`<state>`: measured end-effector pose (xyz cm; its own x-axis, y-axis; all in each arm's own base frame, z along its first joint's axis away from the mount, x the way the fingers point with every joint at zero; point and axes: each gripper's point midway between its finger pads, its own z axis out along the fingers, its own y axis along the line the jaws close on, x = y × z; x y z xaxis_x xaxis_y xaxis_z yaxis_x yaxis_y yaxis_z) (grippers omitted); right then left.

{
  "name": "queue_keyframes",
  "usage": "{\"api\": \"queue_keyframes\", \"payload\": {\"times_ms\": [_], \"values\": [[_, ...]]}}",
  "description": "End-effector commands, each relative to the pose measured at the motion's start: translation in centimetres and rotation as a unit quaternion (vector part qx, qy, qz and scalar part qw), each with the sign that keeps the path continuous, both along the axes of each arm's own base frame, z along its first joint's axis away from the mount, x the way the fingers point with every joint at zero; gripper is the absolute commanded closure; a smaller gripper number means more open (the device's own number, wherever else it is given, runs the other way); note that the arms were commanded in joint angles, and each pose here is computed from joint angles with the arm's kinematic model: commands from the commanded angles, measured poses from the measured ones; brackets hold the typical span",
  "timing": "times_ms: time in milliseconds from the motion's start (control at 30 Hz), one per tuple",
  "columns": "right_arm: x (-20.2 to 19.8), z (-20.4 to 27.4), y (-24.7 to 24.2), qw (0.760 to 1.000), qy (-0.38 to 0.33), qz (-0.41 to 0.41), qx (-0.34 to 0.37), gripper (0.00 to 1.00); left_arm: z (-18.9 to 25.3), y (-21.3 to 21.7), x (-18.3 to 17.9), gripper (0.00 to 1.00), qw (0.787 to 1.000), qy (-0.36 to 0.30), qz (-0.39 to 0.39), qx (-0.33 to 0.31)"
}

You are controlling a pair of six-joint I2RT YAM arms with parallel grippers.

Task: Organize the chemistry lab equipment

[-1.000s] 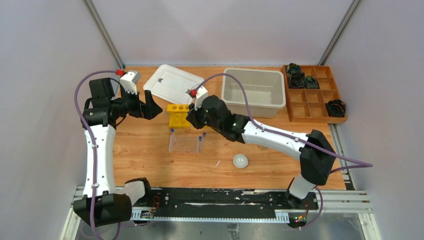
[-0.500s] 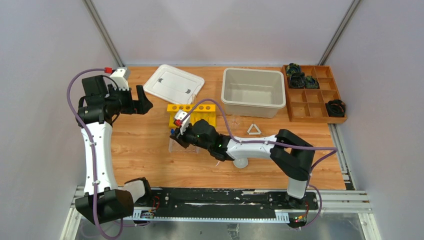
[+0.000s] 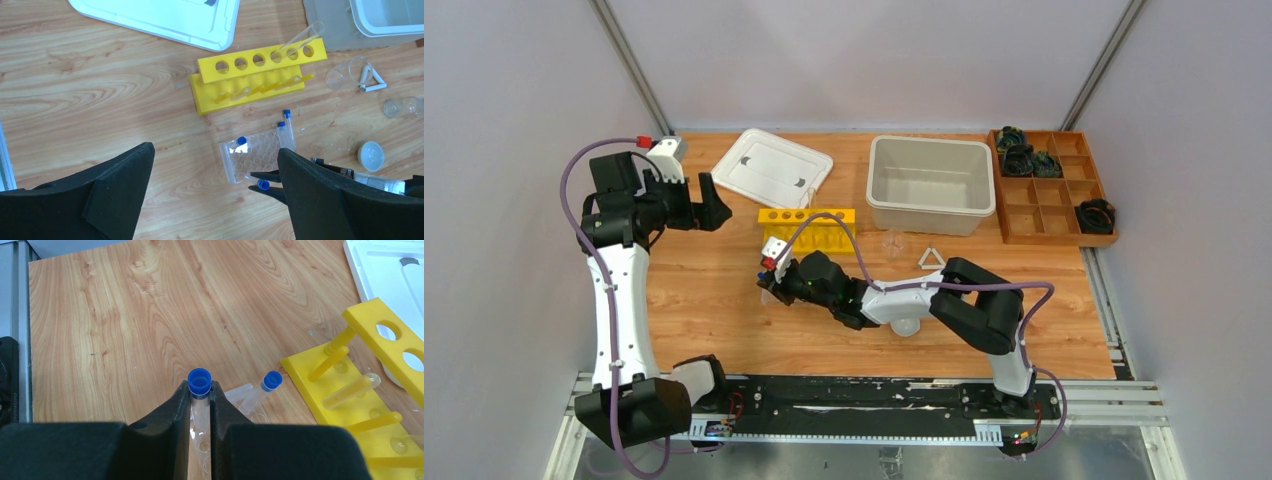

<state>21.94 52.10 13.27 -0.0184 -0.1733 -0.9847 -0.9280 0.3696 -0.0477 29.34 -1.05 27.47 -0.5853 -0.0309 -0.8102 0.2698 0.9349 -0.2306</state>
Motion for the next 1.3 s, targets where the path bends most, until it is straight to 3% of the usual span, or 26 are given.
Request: {"api": "queue_keyframes", "payload": {"times_ms": [0,633,1267], "values": [[0.1,1.6,1.6,0.999,-0.027,0.007,0.029,1.00,0.1,-0.3,-0.2,0.00,1.000,-0.006,-0.013,-0.001],[0.3,-0.8,1.0,1.000,-0.018,-0.004,0.010,1.00,0.6,-1.1,-0.5,0.00,0.999,-0.019,-0.039,-0.008],[0.6,-1.6,-0.3,0.999,0.021,-0.026,0.034,1.00,0.2,-1.1,-0.6,0.00,0.999,-0.016,-0.042,-0.005]]}}
